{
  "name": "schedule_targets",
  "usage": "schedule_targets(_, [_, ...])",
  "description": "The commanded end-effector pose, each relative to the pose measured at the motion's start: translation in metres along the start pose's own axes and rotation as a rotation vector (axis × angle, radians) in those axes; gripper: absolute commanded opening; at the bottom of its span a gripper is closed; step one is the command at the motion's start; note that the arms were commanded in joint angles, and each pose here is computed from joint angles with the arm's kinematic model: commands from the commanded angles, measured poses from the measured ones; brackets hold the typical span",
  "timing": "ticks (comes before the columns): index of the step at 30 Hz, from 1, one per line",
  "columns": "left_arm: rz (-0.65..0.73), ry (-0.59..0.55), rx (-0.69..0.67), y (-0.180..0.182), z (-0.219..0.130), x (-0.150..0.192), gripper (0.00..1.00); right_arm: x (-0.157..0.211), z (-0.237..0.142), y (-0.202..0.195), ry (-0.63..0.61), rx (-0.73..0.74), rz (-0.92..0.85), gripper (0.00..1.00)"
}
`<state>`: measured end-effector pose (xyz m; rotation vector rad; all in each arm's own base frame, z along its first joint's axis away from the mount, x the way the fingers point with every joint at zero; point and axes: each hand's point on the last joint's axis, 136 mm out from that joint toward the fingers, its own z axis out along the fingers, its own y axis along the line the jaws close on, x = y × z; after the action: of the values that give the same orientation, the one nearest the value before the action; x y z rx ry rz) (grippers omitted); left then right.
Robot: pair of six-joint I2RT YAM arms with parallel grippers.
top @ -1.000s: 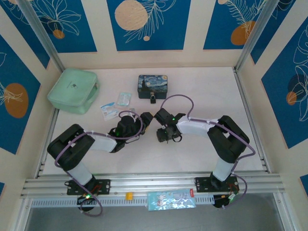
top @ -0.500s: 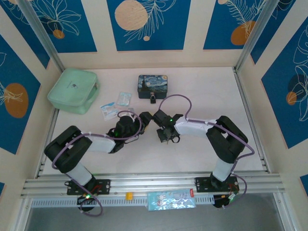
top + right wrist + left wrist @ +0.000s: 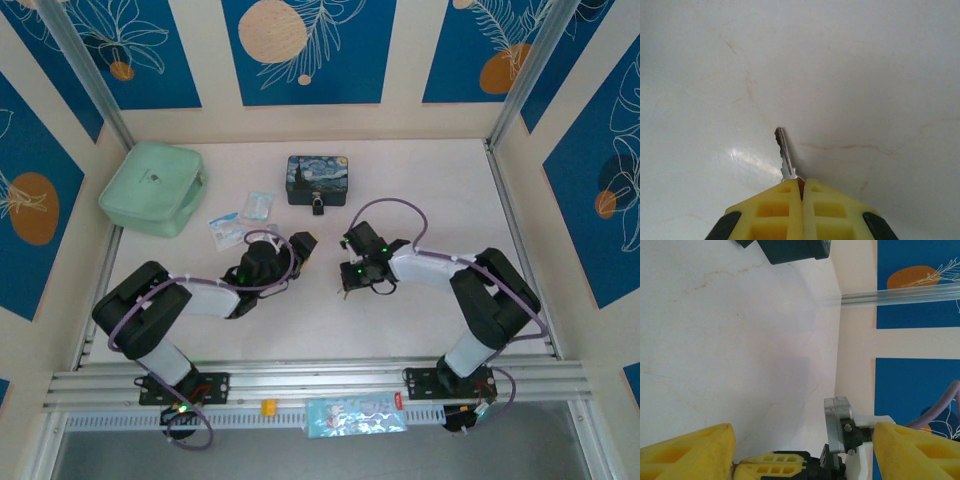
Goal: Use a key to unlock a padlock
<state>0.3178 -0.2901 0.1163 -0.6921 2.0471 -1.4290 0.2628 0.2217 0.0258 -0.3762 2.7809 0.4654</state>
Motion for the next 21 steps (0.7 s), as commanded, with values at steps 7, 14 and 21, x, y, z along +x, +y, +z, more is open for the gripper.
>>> schedule_targets(7, [-0.042, 0.065, 0.03, 0.002, 0.015, 0.023, 0.72, -0.011, -0.019, 0.022, -0.049, -0.196, 0.035, 0.0])
schedule_targets(14, [-0.051, 0.076, 0.031, 0.002, 0.023, 0.028, 0.72, -0.02, -0.03, 0.028, -0.09, -0.269, 0.08, 0.0])
schedule_targets(21, [-0.064, 0.087, 0.065, -0.006, 0.029, 0.032, 0.68, -0.036, -0.051, 0.038, -0.158, -0.352, 0.116, 0.0])
